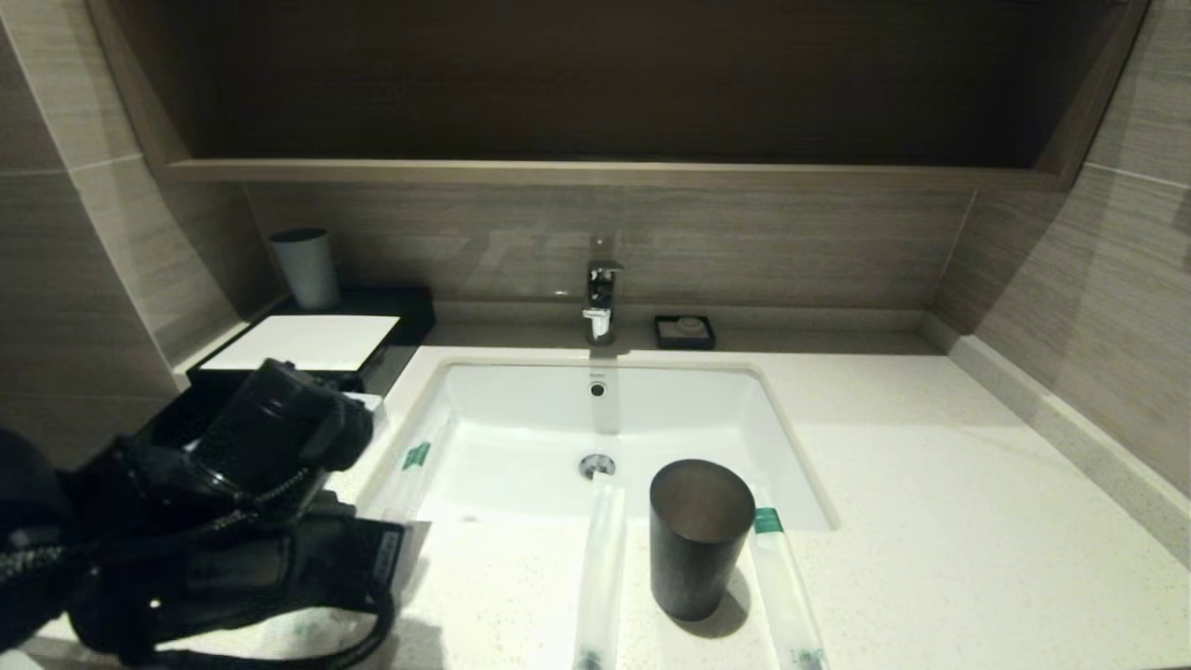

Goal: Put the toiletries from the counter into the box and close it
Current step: Pick up the bathroom toiletry, then place the bathroom toiletry into the drawer

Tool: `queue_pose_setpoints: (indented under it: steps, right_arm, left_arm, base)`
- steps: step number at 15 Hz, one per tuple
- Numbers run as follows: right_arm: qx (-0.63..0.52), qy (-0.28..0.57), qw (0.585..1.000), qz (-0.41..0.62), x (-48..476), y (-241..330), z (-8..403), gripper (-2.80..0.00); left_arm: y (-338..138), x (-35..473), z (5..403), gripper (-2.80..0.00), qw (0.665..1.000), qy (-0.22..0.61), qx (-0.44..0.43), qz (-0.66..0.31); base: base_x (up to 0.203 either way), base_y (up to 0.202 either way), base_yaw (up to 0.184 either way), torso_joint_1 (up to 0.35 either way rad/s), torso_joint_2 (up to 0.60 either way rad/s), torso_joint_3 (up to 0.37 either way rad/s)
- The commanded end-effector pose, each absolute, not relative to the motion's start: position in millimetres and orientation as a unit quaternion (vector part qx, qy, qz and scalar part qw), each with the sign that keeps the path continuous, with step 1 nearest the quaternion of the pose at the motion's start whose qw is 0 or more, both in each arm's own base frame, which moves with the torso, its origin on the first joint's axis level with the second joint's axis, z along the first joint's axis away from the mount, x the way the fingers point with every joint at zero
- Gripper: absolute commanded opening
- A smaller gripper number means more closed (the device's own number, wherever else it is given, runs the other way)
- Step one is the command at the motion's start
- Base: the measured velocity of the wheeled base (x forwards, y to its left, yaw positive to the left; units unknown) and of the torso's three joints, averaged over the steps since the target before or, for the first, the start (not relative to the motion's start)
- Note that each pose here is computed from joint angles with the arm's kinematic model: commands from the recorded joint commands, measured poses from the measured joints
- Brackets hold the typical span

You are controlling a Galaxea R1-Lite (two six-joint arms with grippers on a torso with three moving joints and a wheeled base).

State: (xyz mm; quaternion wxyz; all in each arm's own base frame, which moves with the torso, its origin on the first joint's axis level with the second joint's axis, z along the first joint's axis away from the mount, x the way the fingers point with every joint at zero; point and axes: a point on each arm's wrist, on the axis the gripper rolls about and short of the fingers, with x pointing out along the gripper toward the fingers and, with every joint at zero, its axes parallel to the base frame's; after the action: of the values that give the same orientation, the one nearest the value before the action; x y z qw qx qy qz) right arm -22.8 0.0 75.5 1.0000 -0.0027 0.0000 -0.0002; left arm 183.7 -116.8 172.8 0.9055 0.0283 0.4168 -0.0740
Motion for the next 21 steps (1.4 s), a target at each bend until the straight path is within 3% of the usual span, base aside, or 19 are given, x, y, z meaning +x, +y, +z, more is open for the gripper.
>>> queue_pose_setpoints:
  steps: [1, 13, 21]
  right_arm:
    - [-0.003, 0.000, 1.000, 0.000, -22.8, 0.0, 75.5, -2.80]
    - [-0.003, 0.000, 1.000, 0.000, -22.8, 0.0, 75.5, -2.80]
    - [-0.003, 0.000, 1.000, 0.000, -22.9, 0.0, 75.5, -2.80]
  left_arm:
    - [-98.3, 193.3, 183.4, -2.80, 0.916, 0.398, 0.013, -0.042]
    - [-20.5, 276.6, 250.0, -2.80, 0.947, 0.309, 0.052, 0.064]
    - [43.3, 257.0, 270.0, -2.80, 0.929, 0.329, 0.101, 0.133]
  base:
    - [0.000, 0.000, 0.000, 0.000, 0.00, 0.000]
    - [0.000, 0.000, 0.000, 0.000, 0.00, 0.000]
    - [0.000, 0.000, 0.000, 0.000, 0.00, 0.000]
